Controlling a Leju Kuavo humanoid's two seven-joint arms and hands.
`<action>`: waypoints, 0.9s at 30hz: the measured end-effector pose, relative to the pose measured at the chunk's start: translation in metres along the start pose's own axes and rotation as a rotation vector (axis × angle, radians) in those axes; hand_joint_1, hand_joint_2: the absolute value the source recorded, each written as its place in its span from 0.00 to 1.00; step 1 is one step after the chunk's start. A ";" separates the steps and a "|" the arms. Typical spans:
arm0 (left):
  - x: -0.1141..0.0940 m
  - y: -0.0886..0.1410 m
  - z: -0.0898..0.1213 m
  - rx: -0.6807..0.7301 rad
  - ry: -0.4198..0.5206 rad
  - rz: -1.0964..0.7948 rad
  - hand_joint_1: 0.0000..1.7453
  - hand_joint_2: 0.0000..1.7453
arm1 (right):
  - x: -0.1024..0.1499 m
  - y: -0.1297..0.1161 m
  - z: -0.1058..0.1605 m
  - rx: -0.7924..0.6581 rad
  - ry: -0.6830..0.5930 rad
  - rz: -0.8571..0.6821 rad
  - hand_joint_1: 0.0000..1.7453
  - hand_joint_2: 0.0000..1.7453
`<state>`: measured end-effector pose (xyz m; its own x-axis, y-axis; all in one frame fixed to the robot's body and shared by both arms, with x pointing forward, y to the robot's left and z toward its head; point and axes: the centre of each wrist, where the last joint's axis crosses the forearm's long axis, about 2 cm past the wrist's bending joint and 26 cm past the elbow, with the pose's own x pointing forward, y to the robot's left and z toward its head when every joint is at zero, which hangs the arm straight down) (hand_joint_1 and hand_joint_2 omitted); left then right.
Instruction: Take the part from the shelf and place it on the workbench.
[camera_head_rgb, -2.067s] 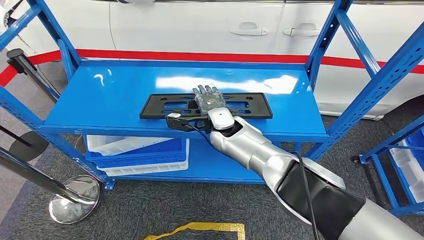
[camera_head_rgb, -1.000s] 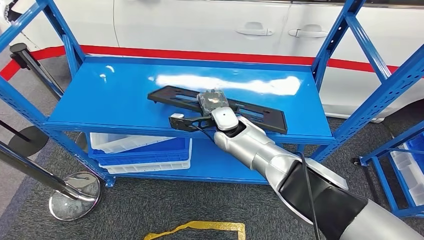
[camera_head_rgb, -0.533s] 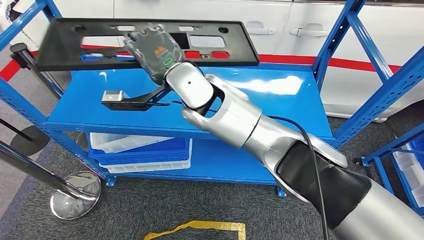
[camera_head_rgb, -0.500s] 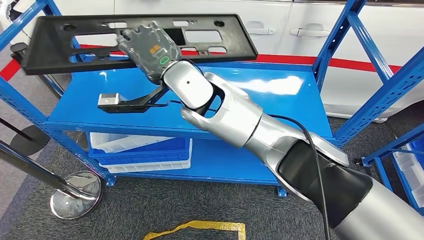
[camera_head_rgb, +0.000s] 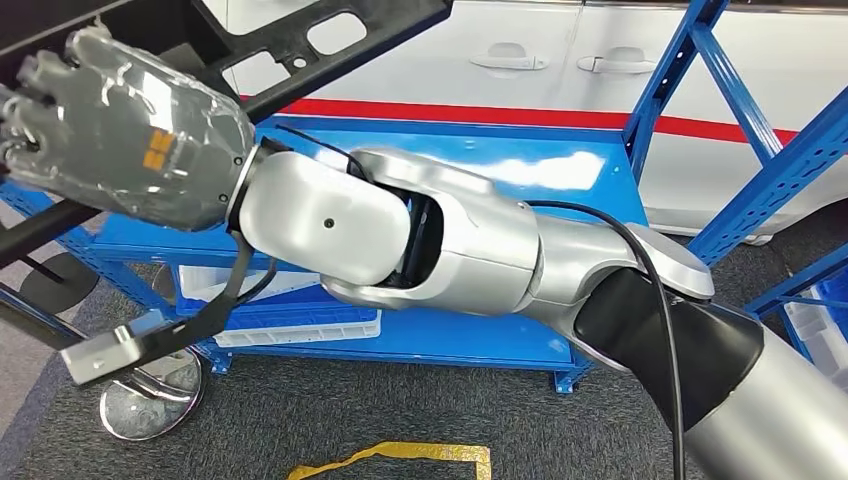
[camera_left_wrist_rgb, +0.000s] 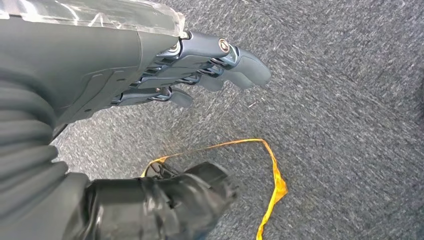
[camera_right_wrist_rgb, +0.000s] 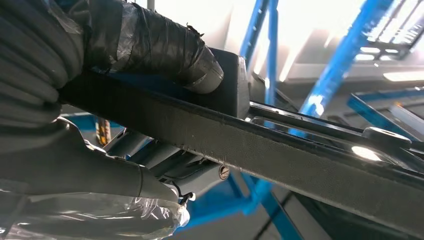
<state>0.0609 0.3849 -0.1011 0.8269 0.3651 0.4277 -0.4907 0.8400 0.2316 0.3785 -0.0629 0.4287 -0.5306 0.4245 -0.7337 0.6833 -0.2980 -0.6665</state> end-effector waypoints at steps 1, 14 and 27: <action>0.000 0.000 0.000 0.000 0.001 0.000 0.00 1.00 | 0.002 -0.002 0.001 -0.007 -0.007 0.005 1.00 1.00; -0.001 -0.003 0.001 0.001 0.000 -0.009 0.00 1.00 | 0.013 0.006 0.013 -0.025 -0.036 -0.127 1.00 1.00; -0.001 -0.002 0.001 -0.004 -0.012 -0.017 0.00 1.00 | -0.001 0.021 0.035 -0.035 0.063 -0.204 1.00 1.00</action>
<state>0.0604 0.3829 -0.1015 0.8318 0.3462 0.4339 -0.4756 0.8475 0.2357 0.3760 -0.0997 0.4105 -0.6282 0.5257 -0.5736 0.5823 -0.1712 -0.7947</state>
